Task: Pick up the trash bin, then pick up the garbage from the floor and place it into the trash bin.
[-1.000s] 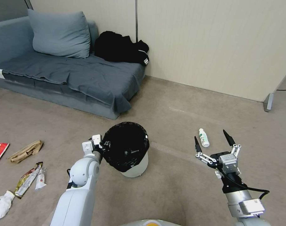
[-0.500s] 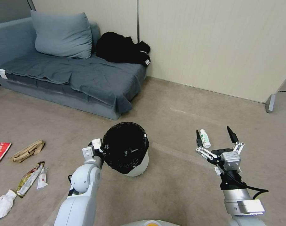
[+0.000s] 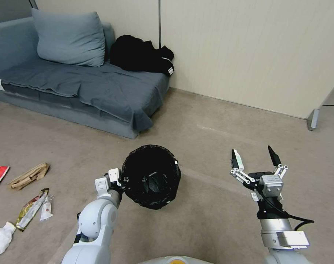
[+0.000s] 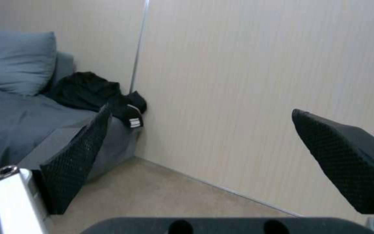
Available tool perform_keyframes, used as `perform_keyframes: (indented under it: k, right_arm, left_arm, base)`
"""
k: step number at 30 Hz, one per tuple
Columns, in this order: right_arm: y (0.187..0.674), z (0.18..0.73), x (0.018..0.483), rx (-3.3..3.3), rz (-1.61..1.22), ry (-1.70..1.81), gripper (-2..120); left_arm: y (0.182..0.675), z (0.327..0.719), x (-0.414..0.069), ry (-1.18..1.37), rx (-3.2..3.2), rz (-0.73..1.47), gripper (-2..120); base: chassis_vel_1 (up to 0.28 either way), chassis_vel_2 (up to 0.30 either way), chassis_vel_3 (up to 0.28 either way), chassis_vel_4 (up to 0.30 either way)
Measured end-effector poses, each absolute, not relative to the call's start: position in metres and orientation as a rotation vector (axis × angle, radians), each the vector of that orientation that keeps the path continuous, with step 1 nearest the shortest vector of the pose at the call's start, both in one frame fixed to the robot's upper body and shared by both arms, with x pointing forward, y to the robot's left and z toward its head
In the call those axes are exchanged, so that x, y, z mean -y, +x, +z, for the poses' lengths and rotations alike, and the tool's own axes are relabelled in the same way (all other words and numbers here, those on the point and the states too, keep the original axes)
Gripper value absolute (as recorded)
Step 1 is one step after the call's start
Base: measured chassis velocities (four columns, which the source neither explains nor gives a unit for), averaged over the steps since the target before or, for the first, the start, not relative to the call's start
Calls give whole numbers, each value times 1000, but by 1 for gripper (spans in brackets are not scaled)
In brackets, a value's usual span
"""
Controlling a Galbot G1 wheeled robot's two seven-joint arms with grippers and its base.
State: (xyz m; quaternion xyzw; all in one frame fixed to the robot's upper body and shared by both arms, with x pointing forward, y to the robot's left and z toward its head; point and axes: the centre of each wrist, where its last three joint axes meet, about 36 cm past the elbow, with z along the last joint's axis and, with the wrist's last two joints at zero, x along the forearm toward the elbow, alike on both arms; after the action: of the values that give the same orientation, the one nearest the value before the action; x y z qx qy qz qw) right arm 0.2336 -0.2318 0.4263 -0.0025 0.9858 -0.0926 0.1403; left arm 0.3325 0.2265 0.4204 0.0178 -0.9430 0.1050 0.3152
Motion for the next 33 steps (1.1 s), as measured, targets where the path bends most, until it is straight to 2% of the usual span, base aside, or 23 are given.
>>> perform_keyframes:
  k: [8,17,22,33]
  right_arm:
    - [238,428,229,-2836,-251,7,100]
    - [240,428,225,-2820,-252,-34,100]
    - [239,428,224,-2811,-246,-57,100]
    - [235,426,228,-2818,-262,-50,100]
  left_arm:
    - [302,479,-221,23,2624,302,1]
    - [269,523,-218,13,2722,306,1]
    - [256,531,-217,18,2730,290,1]
    - [243,522,-214,21,2677,194,1]
  base:
    - [0,0,0,0]
    - [0,0,0,0]
    - [0,0,0,0]
    - [0,0,0,0]
